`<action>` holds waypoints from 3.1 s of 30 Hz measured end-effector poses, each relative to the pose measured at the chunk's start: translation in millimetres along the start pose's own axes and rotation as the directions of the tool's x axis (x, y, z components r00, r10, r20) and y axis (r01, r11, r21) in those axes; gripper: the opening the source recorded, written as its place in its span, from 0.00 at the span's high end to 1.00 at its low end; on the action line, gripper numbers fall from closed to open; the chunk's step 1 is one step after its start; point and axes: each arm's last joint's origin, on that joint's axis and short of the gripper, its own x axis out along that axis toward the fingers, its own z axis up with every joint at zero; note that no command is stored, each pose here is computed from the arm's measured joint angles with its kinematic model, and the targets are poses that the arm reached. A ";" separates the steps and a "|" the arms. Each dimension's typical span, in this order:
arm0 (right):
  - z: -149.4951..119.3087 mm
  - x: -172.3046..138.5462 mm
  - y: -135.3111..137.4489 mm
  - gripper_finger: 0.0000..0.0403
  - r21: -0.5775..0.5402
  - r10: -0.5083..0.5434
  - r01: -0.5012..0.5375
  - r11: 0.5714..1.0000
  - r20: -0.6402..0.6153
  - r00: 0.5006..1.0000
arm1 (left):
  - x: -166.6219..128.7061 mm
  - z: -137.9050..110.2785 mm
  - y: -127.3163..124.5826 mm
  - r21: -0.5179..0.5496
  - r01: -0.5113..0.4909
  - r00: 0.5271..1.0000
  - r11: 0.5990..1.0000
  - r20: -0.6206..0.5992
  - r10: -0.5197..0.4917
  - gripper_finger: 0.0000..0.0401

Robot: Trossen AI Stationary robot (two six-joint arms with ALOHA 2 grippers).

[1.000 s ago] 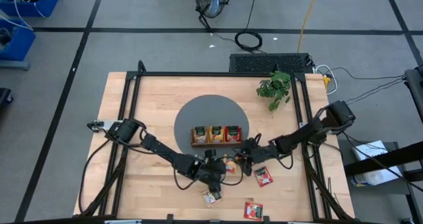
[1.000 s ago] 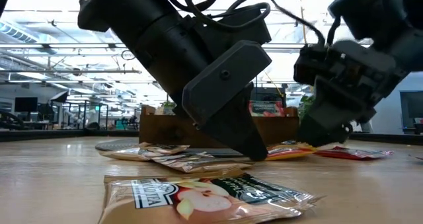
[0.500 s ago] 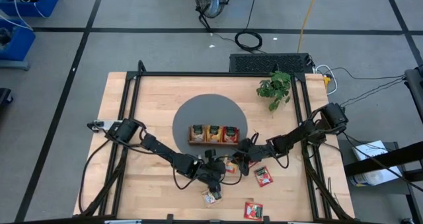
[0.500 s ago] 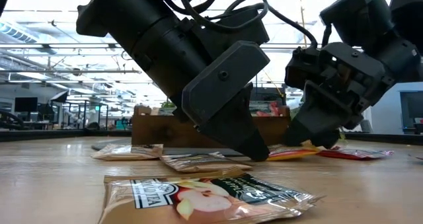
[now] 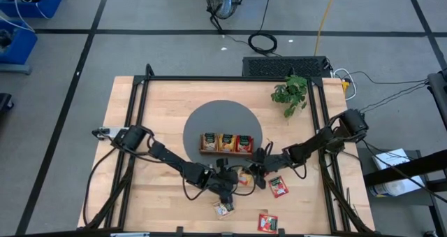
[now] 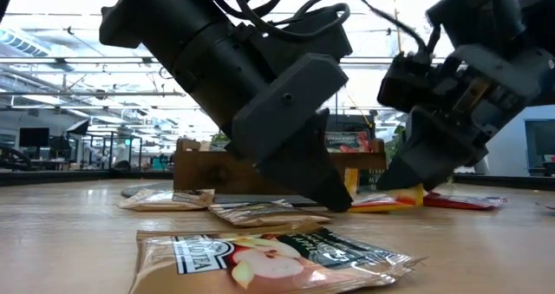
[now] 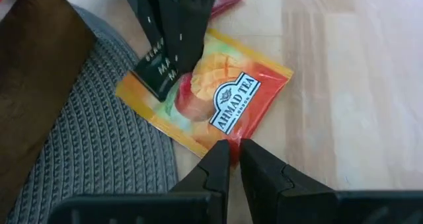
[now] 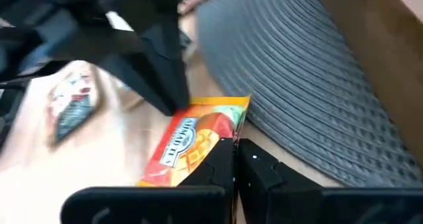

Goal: Pick & Place Tea
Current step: Put the yellow tea bag into the middle section of the wooden organizer, then adjust the wooden organizer

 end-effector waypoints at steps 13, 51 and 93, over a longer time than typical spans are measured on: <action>34.5 -38.5 22.1 1.00 -0.183 0.095 -0.072 0.981 0.122 0.988 | -75.2 16.5 -42.0 0.105 0.004 0.986 0.994 0.166 -0.021 0.90; 138.0 18.9 -33.9 1.00 -0.470 -0.210 0.169 0.867 -0.037 0.977 | -125.5 -33.7 -65.5 0.135 -0.187 0.982 0.973 0.013 0.187 0.90; 29.9 -37.8 36.0 0.97 -0.544 -0.093 0.188 0.818 0.199 0.976 | -130.8 -48.2 -31.3 -0.163 -0.481 0.876 0.861 -0.101 0.471 0.90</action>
